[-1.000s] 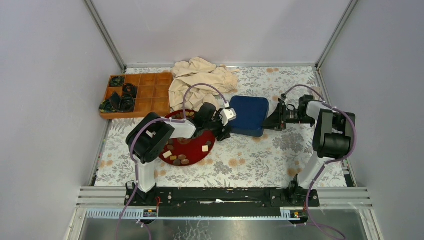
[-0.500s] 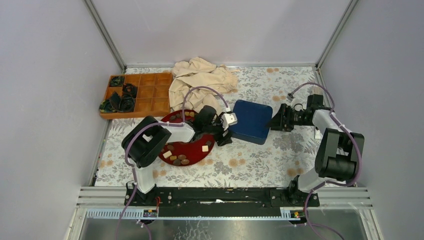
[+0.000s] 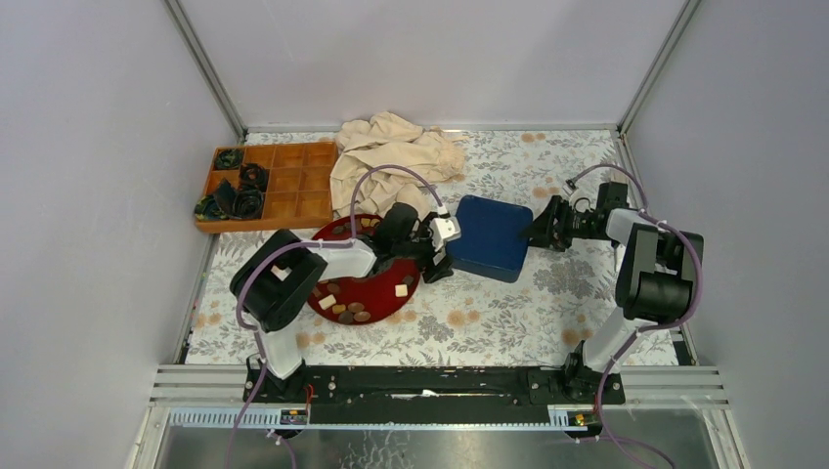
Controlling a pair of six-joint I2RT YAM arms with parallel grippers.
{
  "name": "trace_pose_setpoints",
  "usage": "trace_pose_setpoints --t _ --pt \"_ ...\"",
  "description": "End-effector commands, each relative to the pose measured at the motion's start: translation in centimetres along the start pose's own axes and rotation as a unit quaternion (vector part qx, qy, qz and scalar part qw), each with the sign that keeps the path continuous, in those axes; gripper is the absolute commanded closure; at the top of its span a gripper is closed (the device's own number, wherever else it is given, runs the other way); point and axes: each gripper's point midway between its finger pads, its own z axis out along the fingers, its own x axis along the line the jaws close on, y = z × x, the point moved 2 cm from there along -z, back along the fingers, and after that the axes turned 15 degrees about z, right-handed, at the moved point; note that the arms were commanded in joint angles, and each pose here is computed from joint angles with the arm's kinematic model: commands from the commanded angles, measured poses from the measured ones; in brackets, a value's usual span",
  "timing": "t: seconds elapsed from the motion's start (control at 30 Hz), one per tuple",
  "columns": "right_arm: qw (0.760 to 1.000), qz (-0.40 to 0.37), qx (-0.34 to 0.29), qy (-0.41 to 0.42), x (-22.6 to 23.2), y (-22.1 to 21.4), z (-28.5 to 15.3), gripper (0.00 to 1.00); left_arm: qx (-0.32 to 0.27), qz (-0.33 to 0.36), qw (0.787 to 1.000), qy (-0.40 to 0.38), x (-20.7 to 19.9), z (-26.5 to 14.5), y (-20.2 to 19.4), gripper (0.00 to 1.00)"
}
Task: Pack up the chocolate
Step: Adjust the packing box at the center of the board.
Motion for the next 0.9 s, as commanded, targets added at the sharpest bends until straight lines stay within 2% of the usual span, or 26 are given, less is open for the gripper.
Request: trace_pose_setpoints --t 0.0,0.27,0.67,0.73,0.77,0.87 --pt "0.998 -0.017 -0.003 0.059 2.3 1.6 -0.1 0.36 -0.016 0.024 1.0 0.006 1.7 1.4 0.6 0.08" --pt "0.989 0.012 0.039 0.141 4.3 0.0 -0.5 0.41 -0.025 0.015 1.0 -0.008 2.1 2.8 1.0 0.12" --pt "0.961 0.002 0.121 0.25 9.4 -4.3 -2.8 0.42 -0.025 0.016 0.999 -0.029 2.1 3.3 1.6 0.18" --pt "0.956 0.005 0.115 0.27 10.8 -4.9 -3.7 0.42 -0.026 0.016 0.999 -0.031 2.0 3.5 1.8 0.18" --pt "0.955 -0.015 0.102 0.277 10.6 -4.4 -3.3 0.47 -0.026 0.016 0.999 -0.032 1.9 3.5 1.9 0.18" --pt "0.958 0.006 0.094 0.271 8.8 -3.4 -2.9 0.5 -0.023 0.014 0.999 -0.033 1.7 3.5 1.8 0.18"
